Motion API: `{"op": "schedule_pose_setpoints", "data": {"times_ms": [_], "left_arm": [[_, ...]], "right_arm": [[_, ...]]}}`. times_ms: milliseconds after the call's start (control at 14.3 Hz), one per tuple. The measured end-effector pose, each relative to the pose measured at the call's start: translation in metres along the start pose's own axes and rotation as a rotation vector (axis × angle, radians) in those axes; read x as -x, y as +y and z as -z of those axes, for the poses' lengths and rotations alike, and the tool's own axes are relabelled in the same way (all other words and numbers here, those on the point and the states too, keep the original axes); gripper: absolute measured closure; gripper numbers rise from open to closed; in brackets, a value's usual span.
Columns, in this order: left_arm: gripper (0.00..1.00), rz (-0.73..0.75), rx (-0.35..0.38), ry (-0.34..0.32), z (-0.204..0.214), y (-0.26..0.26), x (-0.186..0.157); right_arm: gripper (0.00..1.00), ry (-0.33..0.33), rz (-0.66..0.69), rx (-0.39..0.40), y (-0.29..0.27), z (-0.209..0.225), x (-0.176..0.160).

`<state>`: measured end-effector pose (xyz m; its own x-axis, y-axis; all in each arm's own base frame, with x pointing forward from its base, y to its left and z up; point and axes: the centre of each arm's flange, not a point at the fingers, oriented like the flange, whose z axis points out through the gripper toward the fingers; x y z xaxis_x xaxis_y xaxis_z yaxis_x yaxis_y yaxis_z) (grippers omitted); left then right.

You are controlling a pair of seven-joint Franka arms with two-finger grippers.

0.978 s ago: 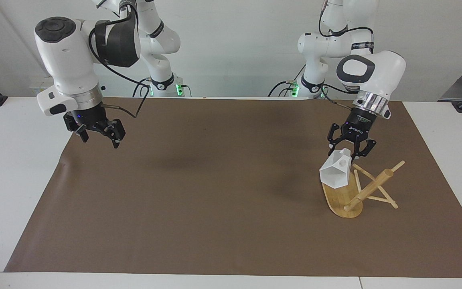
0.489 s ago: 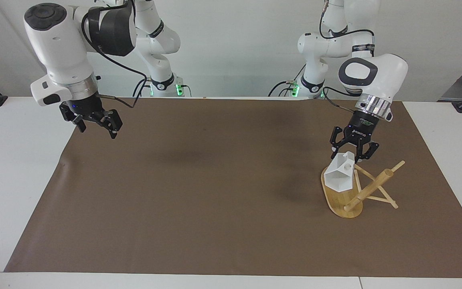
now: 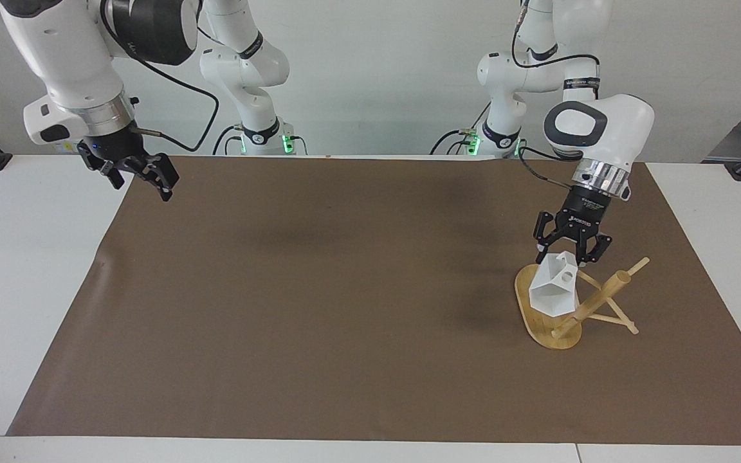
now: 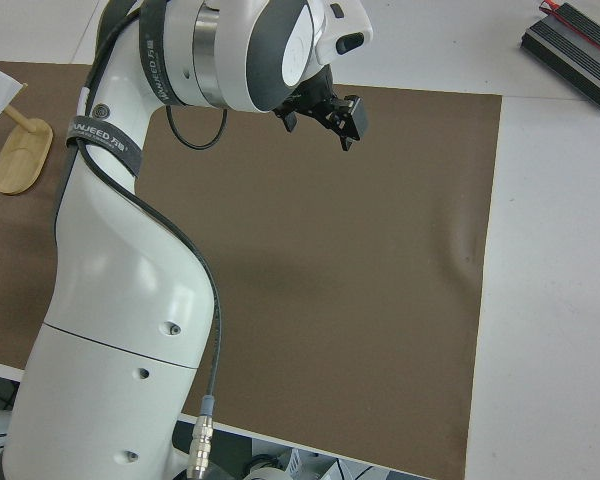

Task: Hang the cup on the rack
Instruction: 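Hang the cup handle on a rack peg with the left gripper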

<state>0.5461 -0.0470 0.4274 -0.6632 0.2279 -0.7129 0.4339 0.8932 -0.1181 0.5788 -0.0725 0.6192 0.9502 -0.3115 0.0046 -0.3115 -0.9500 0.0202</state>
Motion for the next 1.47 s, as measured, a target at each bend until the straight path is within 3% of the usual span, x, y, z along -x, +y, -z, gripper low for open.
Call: {"op": "schedule_pose_setpoints", "data": {"times_ms": [489, 1257, 1466], "left_arm": [[0.34, 0.056, 0.018, 0.001, 0.000, 0.015, -0.006], [0.34, 0.091, 0.021, 0.005, -0.001, 0.018, -0.008], [0.30, 0.092, 0.021, 0.005, -0.001, 0.018, -0.008]], "right_arm": [[0.00, -0.001, -0.001, -0.006, 0.002, 0.000, 0.000], [0.00, 0.028, 0.143, -0.014, -0.001, 0.017, 0.009], [0.00, 0.028, 0.169, -0.014, -0.001, 0.017, 0.009]]}}
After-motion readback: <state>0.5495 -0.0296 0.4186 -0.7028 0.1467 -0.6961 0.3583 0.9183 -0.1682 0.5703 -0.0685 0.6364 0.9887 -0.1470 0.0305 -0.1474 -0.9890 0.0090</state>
